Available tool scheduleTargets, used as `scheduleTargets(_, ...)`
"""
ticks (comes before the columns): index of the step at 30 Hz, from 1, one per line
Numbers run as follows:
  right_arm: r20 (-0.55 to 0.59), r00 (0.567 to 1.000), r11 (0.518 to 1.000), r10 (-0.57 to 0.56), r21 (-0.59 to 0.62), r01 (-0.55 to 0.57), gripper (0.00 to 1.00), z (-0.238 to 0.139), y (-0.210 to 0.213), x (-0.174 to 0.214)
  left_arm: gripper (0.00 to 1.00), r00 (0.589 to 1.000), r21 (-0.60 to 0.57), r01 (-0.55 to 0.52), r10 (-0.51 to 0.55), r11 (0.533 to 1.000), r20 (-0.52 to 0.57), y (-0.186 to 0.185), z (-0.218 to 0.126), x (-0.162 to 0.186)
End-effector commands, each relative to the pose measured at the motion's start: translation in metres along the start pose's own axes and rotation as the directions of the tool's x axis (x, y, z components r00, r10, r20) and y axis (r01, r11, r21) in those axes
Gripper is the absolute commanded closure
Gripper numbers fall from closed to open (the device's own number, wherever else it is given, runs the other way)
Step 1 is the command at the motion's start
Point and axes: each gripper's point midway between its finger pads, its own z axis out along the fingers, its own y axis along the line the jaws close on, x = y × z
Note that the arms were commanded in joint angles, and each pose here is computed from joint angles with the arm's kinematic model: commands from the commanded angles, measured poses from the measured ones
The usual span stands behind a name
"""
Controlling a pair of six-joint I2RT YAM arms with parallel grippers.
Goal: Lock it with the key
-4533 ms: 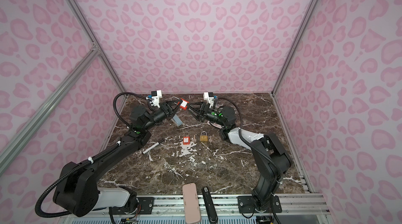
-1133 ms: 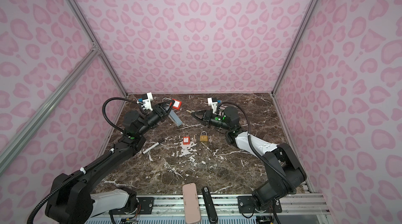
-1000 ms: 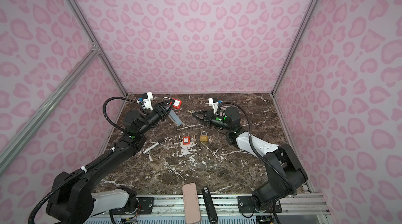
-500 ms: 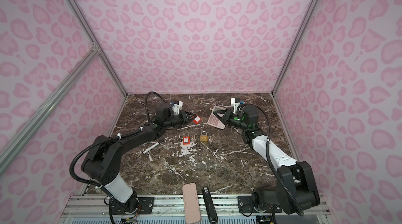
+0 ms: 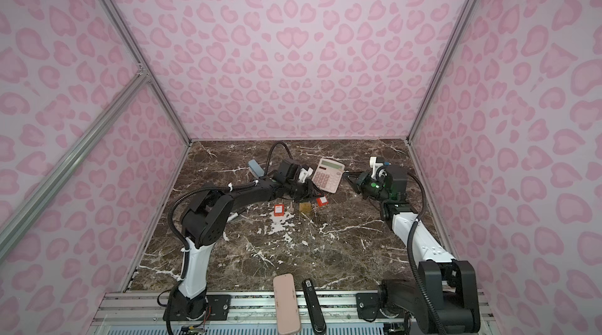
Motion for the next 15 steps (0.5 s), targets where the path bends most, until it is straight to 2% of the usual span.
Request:
scheduleTargets(1, -0.017, 1.000, 1.000, -0.009, 0.008, 0.009, 1.00, -0.002, -0.006, 0.005, 0.97, 0.999, -0.006, -0.012, 0.012, 1.000, -0.046, 0.003, 0.012, 0.009)
scheduleTargets(10, -0.023, 1.000, 1.000, -0.004, 0.015, 0.004, 1.00, -0.003, -0.011, 0.006, 0.96, 0.999, -0.045, 0.003, -0.005, 0.999, -0.047, 0.016, 0.029, 0.009)
scheduleTargets(15, -0.025, 1.000, 1.000, -0.003, 0.022, 0.003, 1.00, -0.004, -0.013, 0.005, 0.92, 0.999, -0.055, 0.012, -0.015, 0.998, -0.049, 0.019, 0.035, 0.005)
